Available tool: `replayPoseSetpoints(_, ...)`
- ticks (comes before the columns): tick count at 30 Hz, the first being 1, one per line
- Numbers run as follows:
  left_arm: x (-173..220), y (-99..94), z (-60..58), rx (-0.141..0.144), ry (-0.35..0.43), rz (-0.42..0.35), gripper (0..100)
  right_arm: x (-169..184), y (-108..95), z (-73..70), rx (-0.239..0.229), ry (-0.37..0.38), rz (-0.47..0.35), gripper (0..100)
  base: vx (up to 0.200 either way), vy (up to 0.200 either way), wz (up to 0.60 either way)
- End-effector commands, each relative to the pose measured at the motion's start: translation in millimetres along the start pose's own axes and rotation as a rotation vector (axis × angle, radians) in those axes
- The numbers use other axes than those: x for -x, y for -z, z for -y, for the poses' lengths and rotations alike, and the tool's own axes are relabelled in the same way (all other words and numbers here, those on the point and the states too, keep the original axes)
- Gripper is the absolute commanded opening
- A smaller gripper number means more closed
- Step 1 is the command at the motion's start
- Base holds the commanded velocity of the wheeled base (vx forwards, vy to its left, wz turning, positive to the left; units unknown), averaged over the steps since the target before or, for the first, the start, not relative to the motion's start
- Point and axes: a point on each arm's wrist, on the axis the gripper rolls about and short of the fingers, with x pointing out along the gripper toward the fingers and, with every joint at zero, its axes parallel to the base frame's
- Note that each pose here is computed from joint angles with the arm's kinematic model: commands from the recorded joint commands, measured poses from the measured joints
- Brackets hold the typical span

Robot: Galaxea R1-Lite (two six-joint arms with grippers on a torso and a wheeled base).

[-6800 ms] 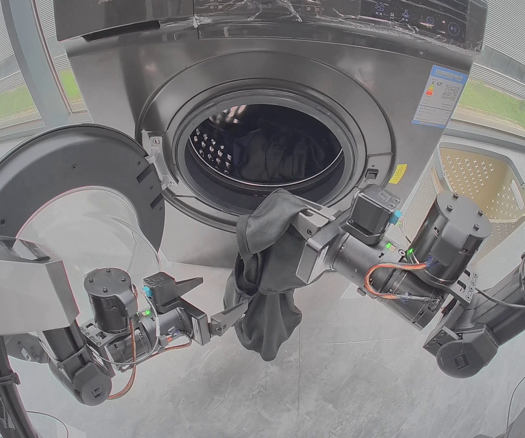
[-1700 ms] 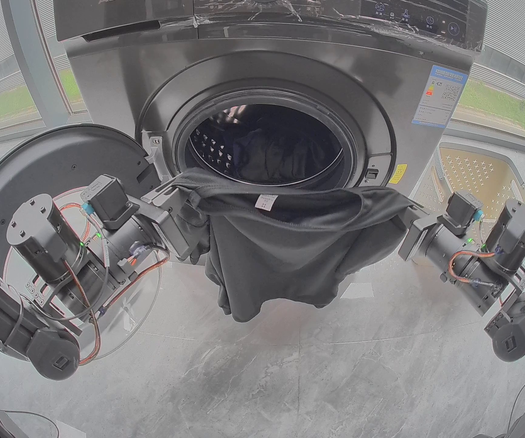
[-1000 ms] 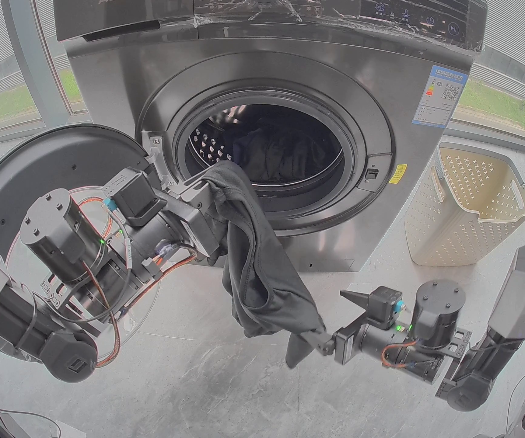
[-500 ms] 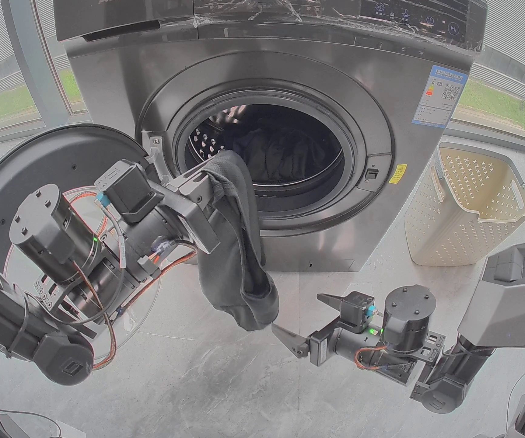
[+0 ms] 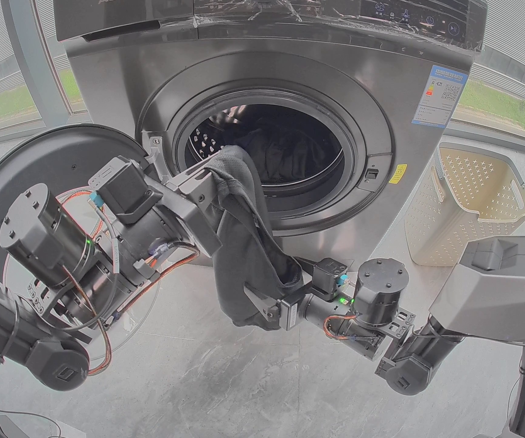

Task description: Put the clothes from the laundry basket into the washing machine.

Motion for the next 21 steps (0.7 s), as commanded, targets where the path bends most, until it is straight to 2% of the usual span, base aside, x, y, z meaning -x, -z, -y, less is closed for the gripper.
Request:
replayPoseSetpoints(1, 2.1, -7.0, 2.8, 0.001, 0.007, 0.02, 0, -18.3, 11.7, -0.3, 0.004, -0.007, 0.008, 100, 0.0, 0.0, 0.0)
replayPoseSetpoints(8, 0.9, -3.7, 2.2, 0.003, -0.003, 0.012, 0, -27.8, 7.6, -17.3, 0.002, -0.068, 0.048, 100, 0.0, 0.0, 0.0)
replayPoseSetpoints(9, 0.8, -3.0, 2.2, 0.004, -0.003, 0.009, 0, -28.9, 10.0, -23.9, 0.001, -0.105, 0.052, 100, 0.0, 0.0, 0.0)
replayPoseSetpoints(12, 0.7, -3.4, 0.9, 0.002, -0.007, 0.01, 0, -28.2, 13.7, -28.6, -0.004, -0.14, 0.043, 100, 0.0, 0.0, 0.0)
replayPoseSetpoints(18, 0.2, -4.0, 0.4, 0.002, -0.008, 0.013, 0, -34.1, 18.9, -29.2, -0.003, -0.132, 0.039, 100, 0.0, 0.0, 0.0)
replayPoseSetpoints(21, 0.3, -3.7, 1.3, 0.004, -0.005, 0.012, 0, -48.0, 25.4, -26.3, -0.002, -0.073, 0.053, 100, 0.0, 0.0, 0.0)
